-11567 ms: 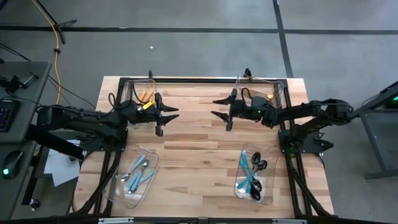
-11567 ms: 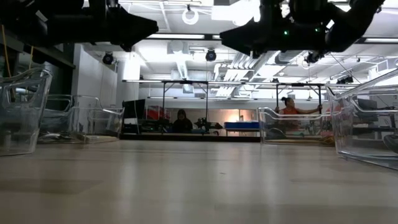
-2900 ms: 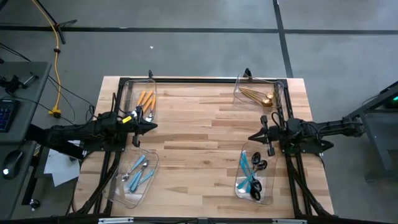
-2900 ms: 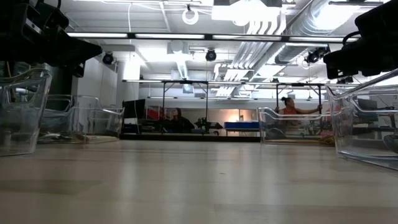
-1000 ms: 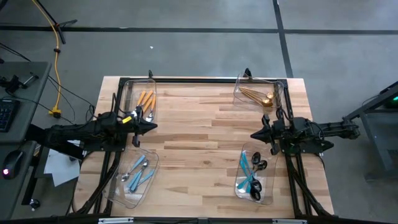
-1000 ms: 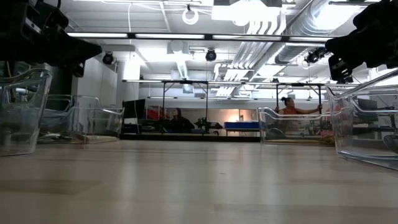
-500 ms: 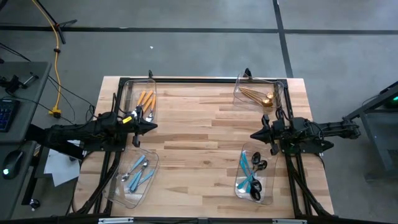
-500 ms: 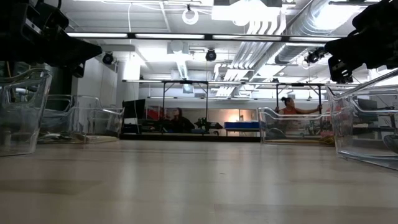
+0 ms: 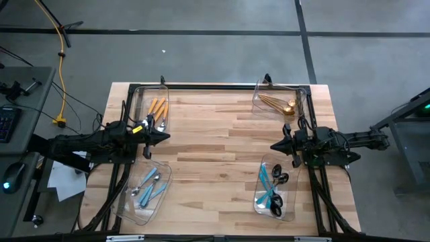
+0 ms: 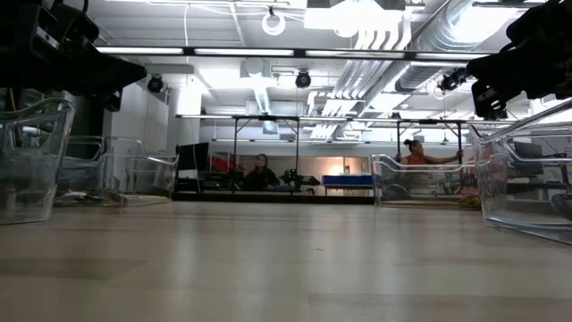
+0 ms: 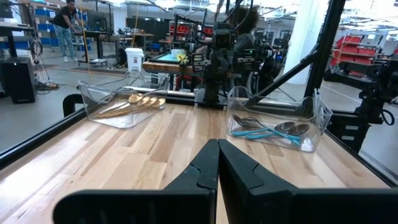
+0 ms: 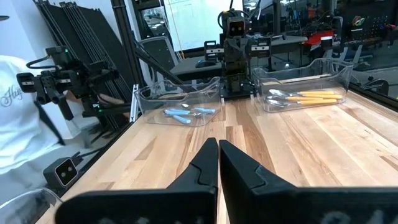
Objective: Sort silverware by color (type)
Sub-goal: Return to Home Position
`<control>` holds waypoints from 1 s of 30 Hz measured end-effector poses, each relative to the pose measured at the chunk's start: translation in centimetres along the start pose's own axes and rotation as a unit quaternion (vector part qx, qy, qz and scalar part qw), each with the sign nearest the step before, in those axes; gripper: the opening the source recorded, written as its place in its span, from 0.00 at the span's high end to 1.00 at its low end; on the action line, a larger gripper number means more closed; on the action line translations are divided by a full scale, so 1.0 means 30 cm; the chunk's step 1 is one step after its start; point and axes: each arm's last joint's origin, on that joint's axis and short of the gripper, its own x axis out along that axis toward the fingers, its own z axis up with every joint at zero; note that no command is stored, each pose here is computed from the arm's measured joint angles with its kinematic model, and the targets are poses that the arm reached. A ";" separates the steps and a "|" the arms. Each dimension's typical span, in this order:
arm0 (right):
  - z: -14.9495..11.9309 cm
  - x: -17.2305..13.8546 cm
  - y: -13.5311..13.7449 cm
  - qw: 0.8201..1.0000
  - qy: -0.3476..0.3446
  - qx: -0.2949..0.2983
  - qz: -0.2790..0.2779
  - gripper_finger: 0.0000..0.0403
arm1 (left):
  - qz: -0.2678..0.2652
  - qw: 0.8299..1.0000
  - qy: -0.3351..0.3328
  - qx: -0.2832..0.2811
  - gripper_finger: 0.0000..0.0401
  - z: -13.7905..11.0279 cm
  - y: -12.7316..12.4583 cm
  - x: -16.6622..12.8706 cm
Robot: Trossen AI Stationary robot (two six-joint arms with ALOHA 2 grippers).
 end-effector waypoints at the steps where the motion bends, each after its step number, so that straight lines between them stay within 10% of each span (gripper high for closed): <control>1: 0.000 0.000 0.000 1.000 0.000 0.000 0.000 1.00 | 0.000 1.000 0.000 0.000 1.00 0.000 0.000 0.000; 30: 0.000 0.000 0.000 1.000 0.000 0.000 0.000 1.00 | -0.012 1.000 0.001 0.000 1.00 -0.001 -0.007 0.000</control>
